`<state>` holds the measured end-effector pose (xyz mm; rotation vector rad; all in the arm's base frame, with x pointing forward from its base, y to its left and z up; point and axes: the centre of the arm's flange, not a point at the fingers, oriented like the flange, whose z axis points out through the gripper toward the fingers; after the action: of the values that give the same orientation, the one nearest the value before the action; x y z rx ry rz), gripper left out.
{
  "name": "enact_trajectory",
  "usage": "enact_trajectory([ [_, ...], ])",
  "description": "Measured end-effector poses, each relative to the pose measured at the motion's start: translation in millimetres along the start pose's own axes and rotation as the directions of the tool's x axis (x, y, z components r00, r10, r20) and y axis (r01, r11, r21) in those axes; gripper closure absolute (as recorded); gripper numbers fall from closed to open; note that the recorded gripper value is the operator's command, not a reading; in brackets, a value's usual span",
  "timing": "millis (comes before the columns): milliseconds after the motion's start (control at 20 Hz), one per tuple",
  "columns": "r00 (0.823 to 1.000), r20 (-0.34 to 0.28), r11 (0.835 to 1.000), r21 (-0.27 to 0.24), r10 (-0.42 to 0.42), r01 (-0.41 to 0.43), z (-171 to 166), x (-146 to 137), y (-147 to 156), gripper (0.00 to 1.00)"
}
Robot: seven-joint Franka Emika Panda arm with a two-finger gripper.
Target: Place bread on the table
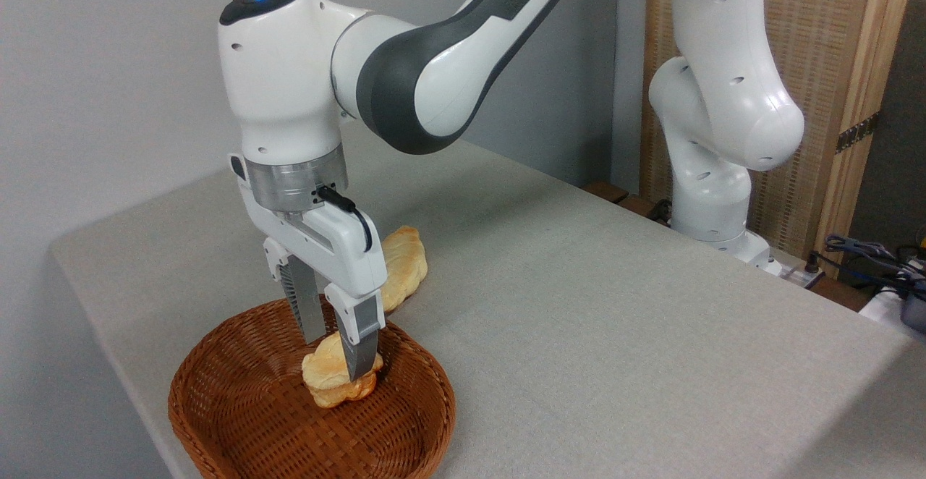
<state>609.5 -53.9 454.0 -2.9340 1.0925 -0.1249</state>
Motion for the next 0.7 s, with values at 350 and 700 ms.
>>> enact_trajectory([
  [350,0.999,0.041,0.999,0.019,0.028,-0.029,12,3,2,0.00],
  [700,0.996,0.068,0.999,0.016,0.051,-0.052,27,9,9,0.45],
])
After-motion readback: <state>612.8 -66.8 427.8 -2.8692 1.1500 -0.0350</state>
